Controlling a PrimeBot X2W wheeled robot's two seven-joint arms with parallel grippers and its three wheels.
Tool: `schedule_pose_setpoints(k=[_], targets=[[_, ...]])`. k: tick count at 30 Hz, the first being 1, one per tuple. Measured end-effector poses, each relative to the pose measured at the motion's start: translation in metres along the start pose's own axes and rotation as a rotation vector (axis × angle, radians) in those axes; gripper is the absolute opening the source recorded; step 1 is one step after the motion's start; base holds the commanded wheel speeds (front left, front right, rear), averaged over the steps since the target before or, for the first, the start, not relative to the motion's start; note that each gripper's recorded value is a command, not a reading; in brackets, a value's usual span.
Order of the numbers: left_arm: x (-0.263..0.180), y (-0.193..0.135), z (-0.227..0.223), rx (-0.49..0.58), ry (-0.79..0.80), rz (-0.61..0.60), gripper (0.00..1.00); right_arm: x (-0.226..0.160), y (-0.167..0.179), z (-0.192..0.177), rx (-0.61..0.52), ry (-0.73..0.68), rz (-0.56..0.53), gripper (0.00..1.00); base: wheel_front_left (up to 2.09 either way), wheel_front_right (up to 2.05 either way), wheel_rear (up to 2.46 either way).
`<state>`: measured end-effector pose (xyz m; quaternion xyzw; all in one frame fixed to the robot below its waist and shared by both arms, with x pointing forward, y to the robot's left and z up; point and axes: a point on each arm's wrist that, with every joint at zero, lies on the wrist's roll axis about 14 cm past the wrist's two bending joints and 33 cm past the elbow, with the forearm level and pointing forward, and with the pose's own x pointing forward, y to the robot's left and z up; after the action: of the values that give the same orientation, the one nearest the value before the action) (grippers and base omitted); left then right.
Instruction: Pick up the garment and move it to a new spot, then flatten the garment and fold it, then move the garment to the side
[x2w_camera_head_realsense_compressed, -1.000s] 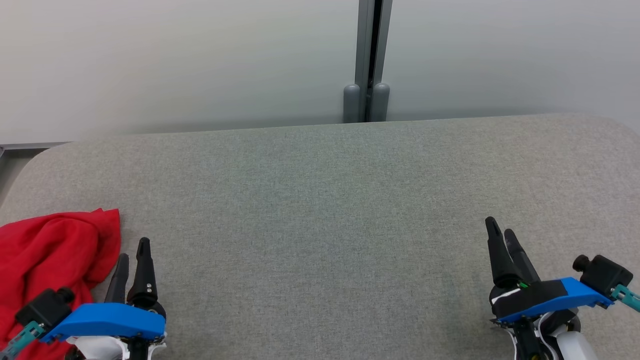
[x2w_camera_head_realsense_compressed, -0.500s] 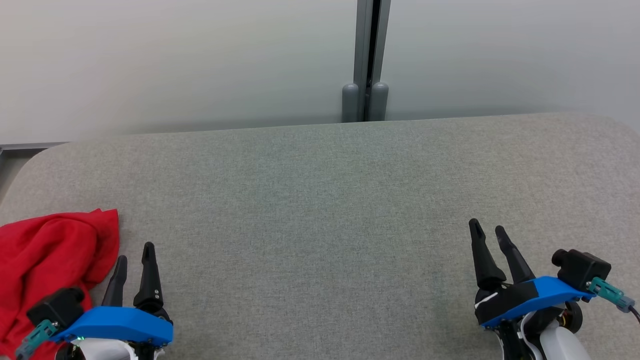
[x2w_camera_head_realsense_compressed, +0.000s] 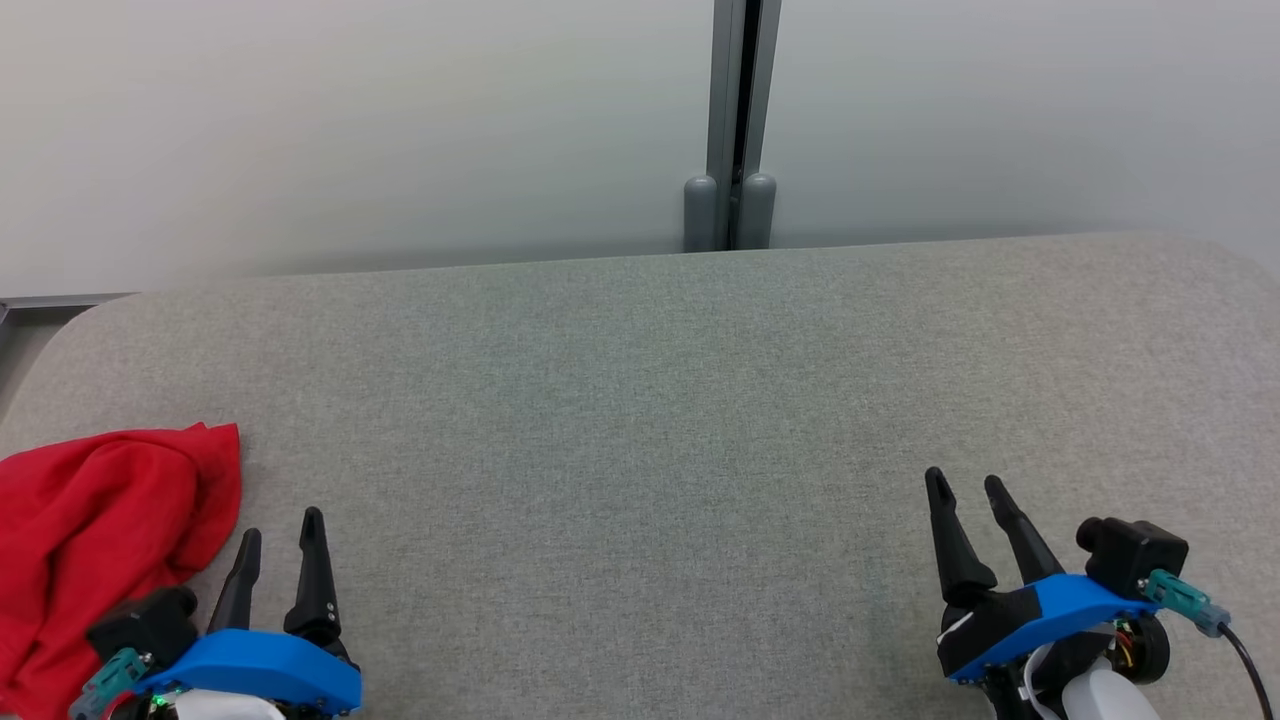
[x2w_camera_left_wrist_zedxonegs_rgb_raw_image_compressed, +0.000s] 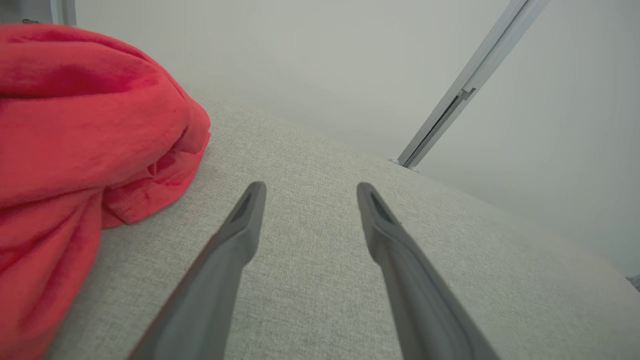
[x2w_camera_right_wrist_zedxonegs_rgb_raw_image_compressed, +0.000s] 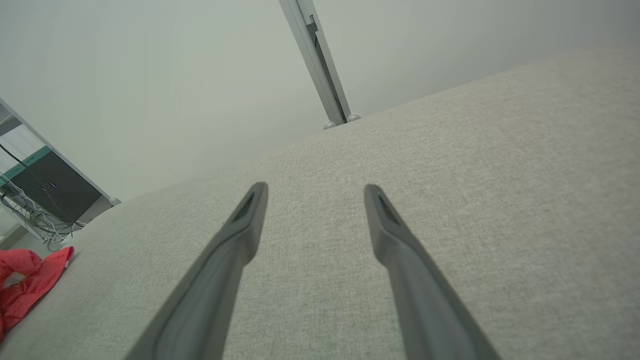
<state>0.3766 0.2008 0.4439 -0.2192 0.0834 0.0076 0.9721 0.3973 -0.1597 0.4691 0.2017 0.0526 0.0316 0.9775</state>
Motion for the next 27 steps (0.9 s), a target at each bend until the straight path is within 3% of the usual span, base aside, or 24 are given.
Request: schedule_pose_setpoints(k=[27], targets=[[-0.0021,0.0025,-0.0031,0.274,0.0,-0.021,1.0,0.0006,-0.0029,-0.0091,-0.282,0.024,0.026,1.0,0.0,0.0,0.0]])
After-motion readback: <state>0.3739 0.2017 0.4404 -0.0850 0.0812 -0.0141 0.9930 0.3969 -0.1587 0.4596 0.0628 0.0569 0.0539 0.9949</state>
